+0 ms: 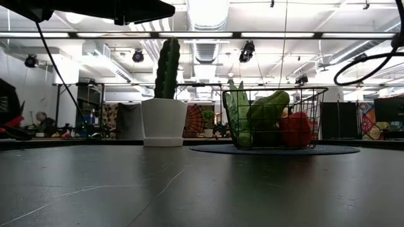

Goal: Build produce basket
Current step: Put the orange into the gold wire basket, then return to Home Position

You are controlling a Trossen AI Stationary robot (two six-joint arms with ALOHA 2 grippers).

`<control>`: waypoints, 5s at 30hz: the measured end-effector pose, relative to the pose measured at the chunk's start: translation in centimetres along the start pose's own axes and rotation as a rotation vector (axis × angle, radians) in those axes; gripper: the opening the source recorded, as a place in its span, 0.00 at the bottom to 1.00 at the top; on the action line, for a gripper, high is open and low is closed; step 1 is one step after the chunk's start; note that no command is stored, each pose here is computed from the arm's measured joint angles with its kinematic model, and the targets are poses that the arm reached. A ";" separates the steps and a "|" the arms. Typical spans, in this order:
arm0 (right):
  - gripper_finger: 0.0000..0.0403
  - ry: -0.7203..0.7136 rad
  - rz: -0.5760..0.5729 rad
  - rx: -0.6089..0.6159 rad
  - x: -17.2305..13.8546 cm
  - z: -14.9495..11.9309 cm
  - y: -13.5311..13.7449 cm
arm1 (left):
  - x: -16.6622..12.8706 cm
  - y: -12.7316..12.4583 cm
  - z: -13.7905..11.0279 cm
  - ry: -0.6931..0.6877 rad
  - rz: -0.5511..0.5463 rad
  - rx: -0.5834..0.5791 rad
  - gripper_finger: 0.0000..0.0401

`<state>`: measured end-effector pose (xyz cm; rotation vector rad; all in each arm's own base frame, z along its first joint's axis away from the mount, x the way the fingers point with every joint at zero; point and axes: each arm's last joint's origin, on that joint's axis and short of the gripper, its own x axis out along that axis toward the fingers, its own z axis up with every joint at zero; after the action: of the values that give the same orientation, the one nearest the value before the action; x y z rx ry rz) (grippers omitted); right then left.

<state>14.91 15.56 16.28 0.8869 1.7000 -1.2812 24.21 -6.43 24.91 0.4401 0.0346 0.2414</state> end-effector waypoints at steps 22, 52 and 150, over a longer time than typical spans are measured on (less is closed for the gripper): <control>0.60 -0.898 0.572 -0.407 -8.2 -1.0 3.2 | 0.0 0.1 0.1 -0.010 0.005 -0.006 0.72; 0.60 -0.969 0.213 -0.271 -14.7 25.3 3.5 | 0.2 -0.1 0.2 -0.038 0.011 -0.343 0.72; 0.02 -1.289 0.520 -0.603 -15.8 21.5 0.2 | -3.1 0.6 0.6 0.112 -0.101 -0.297 0.71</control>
<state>25.81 -6.18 27.13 0.0138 0.6372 -0.6089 21.09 -6.94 25.64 0.1288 0.1286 0.1682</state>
